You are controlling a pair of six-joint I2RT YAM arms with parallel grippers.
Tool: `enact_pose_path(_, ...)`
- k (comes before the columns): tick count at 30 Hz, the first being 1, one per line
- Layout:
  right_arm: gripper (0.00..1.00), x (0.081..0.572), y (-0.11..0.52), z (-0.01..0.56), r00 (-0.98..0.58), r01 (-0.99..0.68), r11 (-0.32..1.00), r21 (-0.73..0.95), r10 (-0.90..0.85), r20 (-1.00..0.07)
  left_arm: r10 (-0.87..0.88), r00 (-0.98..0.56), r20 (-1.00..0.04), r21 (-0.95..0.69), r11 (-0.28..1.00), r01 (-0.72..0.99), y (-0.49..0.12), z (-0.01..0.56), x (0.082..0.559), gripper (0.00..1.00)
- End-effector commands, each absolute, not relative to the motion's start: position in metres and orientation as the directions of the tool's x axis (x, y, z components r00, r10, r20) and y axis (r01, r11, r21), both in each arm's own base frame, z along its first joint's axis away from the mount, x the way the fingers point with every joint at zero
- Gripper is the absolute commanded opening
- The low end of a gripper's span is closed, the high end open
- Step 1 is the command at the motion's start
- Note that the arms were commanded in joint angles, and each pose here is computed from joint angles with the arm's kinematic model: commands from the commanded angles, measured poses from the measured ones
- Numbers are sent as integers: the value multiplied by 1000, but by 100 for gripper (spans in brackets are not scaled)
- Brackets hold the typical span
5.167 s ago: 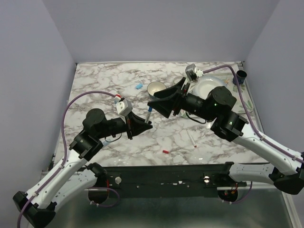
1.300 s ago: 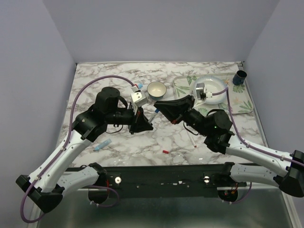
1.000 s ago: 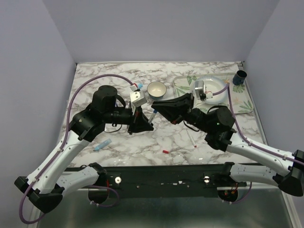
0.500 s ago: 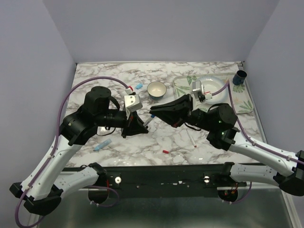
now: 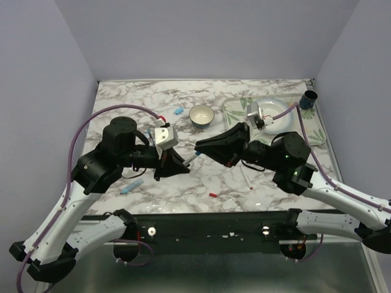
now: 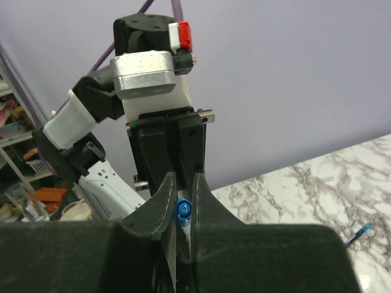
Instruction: Insert the pens into the pen caps
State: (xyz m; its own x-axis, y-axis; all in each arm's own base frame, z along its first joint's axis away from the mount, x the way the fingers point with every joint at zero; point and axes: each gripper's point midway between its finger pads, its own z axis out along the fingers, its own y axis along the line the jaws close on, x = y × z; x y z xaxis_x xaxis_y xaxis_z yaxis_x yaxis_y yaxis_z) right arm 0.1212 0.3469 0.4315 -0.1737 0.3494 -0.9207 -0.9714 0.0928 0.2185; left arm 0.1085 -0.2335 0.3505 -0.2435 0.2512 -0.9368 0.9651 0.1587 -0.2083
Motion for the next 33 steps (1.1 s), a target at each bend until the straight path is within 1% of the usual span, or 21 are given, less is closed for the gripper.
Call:
enact_pose_path(1,40,81,345,359,-488,-863,110,492,63,-870,-56,36,-998,16,333,943,-235,424,157,0)
enact_pose_path(2,45,84,341,380,-462,-874,98,476,134,-877,-55,23,-998,3,342,940,-234,417,157,0)
enact_pose_path(3,52,90,337,395,-442,-877,117,467,189,-877,-46,-1,-999,-17,348,937,-232,403,156,0)
enact_pose_path(4,65,88,329,410,-416,-888,106,448,231,-879,-41,-21,-999,-35,363,931,-231,395,158,0)
enact_pose_path(6,76,91,321,431,-387,-894,115,433,290,-875,-31,-50,-998,-58,373,926,-229,380,157,0)
enact_pose_path(7,85,91,315,437,-373,-896,127,425,304,-877,-29,-60,-998,-67,380,923,-228,376,157,0)
enact_pose_path(10,94,97,307,431,-366,-884,181,431,306,-879,-40,-129,-991,-134,431,892,-224,359,163,0)
enact_pose_path(14,100,105,286,408,-391,-836,266,480,325,-861,-88,-276,-957,-275,570,774,-217,326,189,1)
enact_pose_path(15,100,109,282,403,-393,-820,290,493,340,-854,-122,-347,-930,-338,653,678,-211,310,207,3)
enact_pose_path(16,100,112,276,400,-391,-806,312,503,358,-848,-141,-389,-910,-371,696,615,-207,300,216,4)
enact_pose_path(17,100,115,275,383,-399,-792,340,508,343,-851,-150,-428,-891,-391,733,557,-203,289,223,3)
enact_pose_path(18,100,116,266,384,-388,-783,353,512,367,-845,-141,-491,-860,-390,801,453,-196,266,236,3)
enact_pose_path(19,100,118,263,379,-381,-779,368,507,365,-850,-168,-541,-824,-423,817,391,-195,256,240,0)
enact_pose_path(20,100,119,261,369,-385,-771,385,507,352,-853,-169,-581,-796,-432,831,350,-196,245,242,0)
enact_pose_path(21,100,118,255,369,-378,-768,391,507,363,-852,-154,-654,-741,-435,851,293,-198,219,244,0)
enact_pose_path(23,100,122,249,360,-378,-747,431,506,351,-857,-157,-737,-657,-479,842,248,-209,194,240,0)
enact_pose_path(24,100,123,247,359,-378,-740,442,507,349,-857,-129,-786,-605,-483,844,233,-215,169,238,0)
enact_pose_path(25,100,126,245,357,-375,-730,460,506,350,-858,-113,-816,-567,-512,824,242,-223,159,232,0)
enact_pose_path(27,100,128,242,351,-382,-716,483,505,335,-861,-149,-847,-510,-534,827,176,-226,130,231,0)
enact_pose_path(29,100,131,241,344,-388,-700,507,503,322,-864,-200,-856,-477,-554,824,116,-227,116,232,0)
enact_pose_path(33,100,132,240,336,-395,-688,526,500,307,-866,-219,-887,-407,-534,845,36,-227,75,232,0)
